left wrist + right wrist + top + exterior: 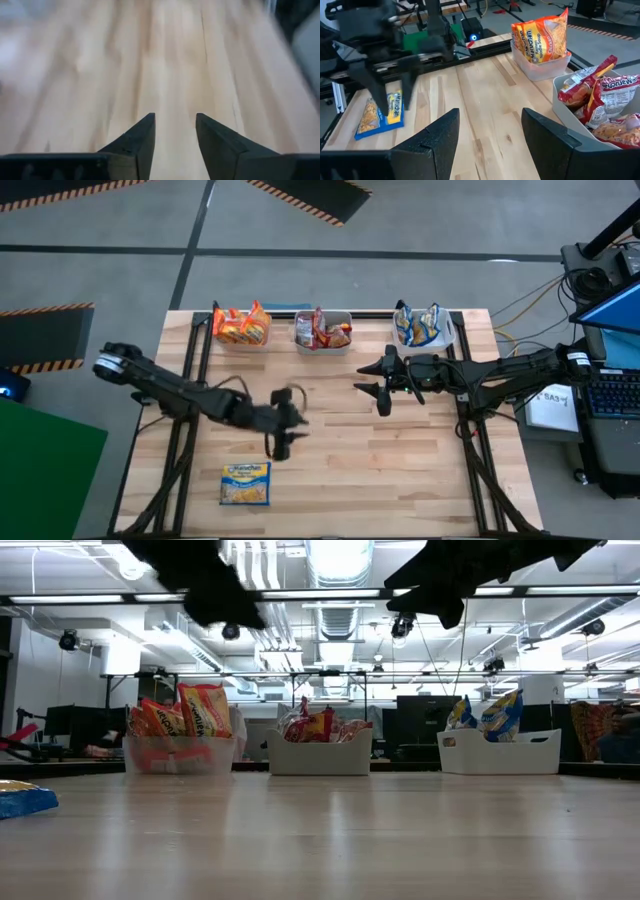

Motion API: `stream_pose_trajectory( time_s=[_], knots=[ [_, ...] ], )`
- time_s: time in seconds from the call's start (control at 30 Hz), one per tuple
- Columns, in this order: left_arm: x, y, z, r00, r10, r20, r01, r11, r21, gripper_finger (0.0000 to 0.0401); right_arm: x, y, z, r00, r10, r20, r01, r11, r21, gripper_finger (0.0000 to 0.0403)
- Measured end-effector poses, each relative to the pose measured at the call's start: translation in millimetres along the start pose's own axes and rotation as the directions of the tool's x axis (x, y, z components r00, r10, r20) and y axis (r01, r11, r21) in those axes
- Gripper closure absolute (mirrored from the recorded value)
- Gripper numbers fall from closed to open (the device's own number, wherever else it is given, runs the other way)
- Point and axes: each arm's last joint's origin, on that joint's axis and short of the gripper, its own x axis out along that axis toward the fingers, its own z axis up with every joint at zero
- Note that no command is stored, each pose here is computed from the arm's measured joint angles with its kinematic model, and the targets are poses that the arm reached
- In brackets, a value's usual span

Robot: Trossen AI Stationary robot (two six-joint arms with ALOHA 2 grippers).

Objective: Sort Maruchan noodles
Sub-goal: Put the blue noodle pack into the white bin

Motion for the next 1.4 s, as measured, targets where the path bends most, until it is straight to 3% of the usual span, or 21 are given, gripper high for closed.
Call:
stream_pose_trajectory(
  time_s=[0.1,0.23,0.47,0.57,0.9,1.1,1.3,1.4],
  knots=[
    [-11.2,-20.1,-4.3,0.971,0.016,-0.237,0.007,0.996,0.094,0.0293,0.0,-0.1,-0.4,1.0,-0.001,-0.004,0.001,1.0,-0.001,0.02],
    [-27.3,-46.8,-25.9,0.895,0.003,-0.446,0.094,0.976,0.196,0.0323,0.0,-0.2,-1.0,1.0,-0.002,-0.009,0.002,1.0,0.005,0.02],
    [-42.5,-73.3,-75.1,0.731,-0.143,-0.667,0.194,0.981,0.002,0.0373,0.0,-0.3,-1.6,1.0,-0.003,-0.014,0.003,1.0,0.013,0.02],
    [-44.7,-79.1,-91.8,0.702,-0.171,-0.691,0.194,0.98,-0.045,0.0396,0.0,-0.3,-1.5,1.0,-0.003,-0.014,0.003,1.0,0.025,0.02],
    [-33.9,-76.0,-118.7,0.738,-0.199,-0.644,0.193,0.978,-0.082,0.04,0.0,-0.1,-0.3,1.0,0.0,0.001,0.0,0.999,0.034,0.02],
    [-30.0,-69.6,-127.9,0.785,-0.128,-0.606,0.128,0.991,-0.042,0.0401,0.0,-0.1,-0.4,1.0,0.0,0.001,0.0,0.999,0.043,0.02],
    [-25.7,-66.5,-135.5,0.807,-0.142,-0.574,0.135,0.989,-0.054,0.0401,0.0,-0.1,-0.4,1.0,0.0,0.001,0.0,0.999,0.045,0.02],
    [-22.5,-58.1,-135.2,0.872,0.011,-0.49,0.004,1.0,0.03,0.0401,0.0,-0.1,-0.4,1.0,-0.001,0.001,0.001,0.999,0.045,0.02]
  ],
)
